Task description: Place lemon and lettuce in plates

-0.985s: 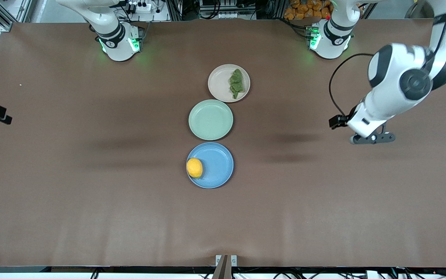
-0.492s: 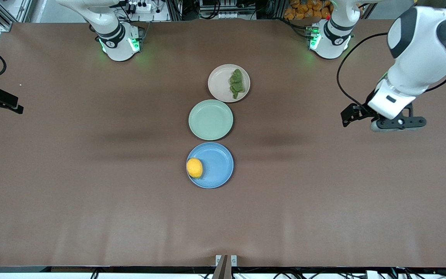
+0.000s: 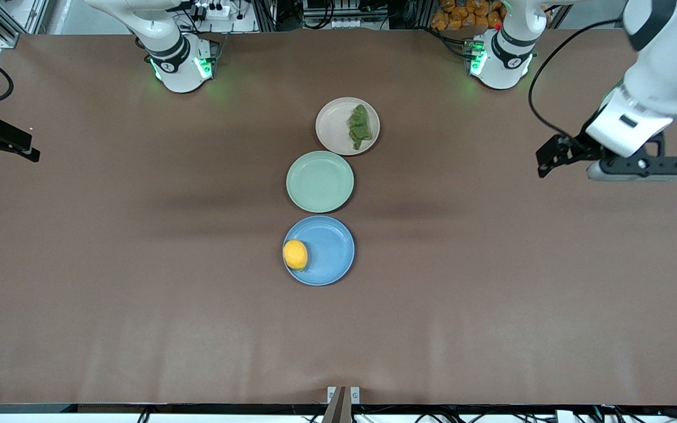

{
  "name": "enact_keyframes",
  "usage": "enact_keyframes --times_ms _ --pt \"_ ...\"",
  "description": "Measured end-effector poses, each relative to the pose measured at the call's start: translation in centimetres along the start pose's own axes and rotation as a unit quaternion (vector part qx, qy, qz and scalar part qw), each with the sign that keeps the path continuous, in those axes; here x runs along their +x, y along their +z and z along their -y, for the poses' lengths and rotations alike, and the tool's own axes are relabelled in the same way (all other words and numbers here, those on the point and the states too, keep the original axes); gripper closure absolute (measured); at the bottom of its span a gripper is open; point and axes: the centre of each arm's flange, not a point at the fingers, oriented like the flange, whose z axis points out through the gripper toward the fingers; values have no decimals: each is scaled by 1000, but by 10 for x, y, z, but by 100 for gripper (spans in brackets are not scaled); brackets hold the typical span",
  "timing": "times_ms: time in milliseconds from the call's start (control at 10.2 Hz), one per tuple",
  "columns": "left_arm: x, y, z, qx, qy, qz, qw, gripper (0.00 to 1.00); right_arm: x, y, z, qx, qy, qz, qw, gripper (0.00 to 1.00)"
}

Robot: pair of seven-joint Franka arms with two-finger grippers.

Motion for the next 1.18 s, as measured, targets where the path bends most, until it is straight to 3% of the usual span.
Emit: enact_keyframes --times_ms 492,1182 --pt "-16 -45 3 11 44 53 998 0 1 1 3 0 -3 1 1000 0" --pt "-5 -61 17 8 31 36 999 0 2 3 4 -1 -3 3 1000 0"
